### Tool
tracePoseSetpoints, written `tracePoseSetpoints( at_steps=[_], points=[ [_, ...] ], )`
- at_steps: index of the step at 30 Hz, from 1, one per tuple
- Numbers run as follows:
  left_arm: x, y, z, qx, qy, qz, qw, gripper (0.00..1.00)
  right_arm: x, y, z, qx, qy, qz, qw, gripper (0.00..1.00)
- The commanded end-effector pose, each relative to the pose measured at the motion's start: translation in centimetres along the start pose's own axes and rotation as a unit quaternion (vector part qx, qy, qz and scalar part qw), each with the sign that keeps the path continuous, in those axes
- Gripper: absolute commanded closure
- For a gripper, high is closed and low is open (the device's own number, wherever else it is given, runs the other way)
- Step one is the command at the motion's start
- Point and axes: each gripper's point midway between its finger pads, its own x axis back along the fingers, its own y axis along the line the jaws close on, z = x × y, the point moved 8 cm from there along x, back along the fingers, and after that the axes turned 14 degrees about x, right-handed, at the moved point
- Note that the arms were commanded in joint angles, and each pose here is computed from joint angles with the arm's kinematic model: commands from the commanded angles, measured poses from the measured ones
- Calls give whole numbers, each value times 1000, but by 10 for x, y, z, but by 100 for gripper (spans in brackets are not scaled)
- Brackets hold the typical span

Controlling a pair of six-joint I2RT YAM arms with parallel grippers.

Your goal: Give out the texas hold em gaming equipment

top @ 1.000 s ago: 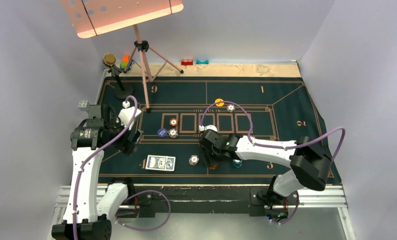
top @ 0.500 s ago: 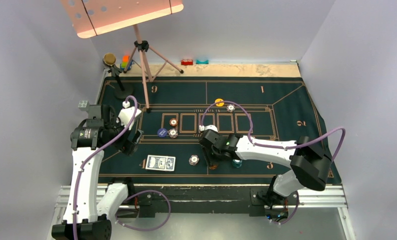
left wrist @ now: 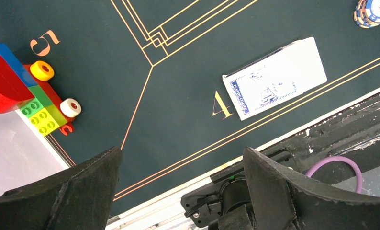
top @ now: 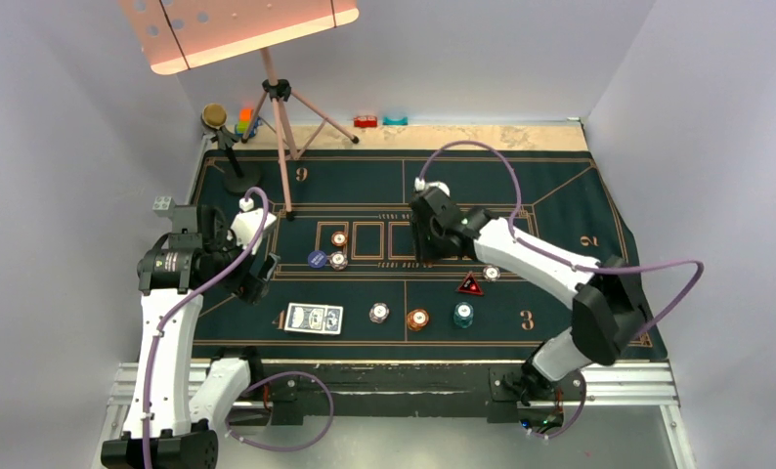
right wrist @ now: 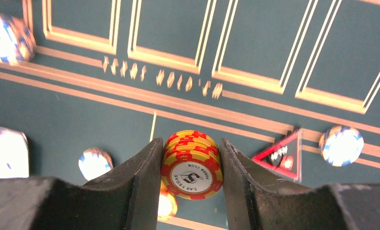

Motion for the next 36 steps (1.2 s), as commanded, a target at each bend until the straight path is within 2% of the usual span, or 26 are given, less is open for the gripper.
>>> tracePoseSetpoints(
  at_steps=[1,8,18,20,24,26,29,33,36],
  points=[
    [7,-1,-8,-6,-24,-4,1000,0,-22,-16,-53,4,-38,32,999,89],
    [7,0,-10,-6,-25,-5,1000,0,-92,-40,-111,-18,-25,59,998,90],
    [5,2,-9,-11,-20,-9,1000,0,-143,-46,-132,-30,-9,61,998,86],
    [5,1,-9,-10,-19,-6,1000,0,-150,-44,-130,-29,-2,56,998,79],
    [5,1,-10,-11,-21,-4,1000,0,-154,-41,-124,-30,15,48,998,43],
    [5,1,-10,-11,-21,-6,1000,0,-151,-42,-124,-30,14,49,998,34],
    [5,1,-10,-11,-20,-5,1000,0,-133,-45,-131,-28,1,53,998,27],
    [6,1,-8,-10,-20,-6,1000,0,-93,-41,-140,-25,-36,46,998,26],
    [7,1,-7,-11,-20,-10,1000,0,-58,-24,-131,-8,-58,35,998,25]
  ],
)
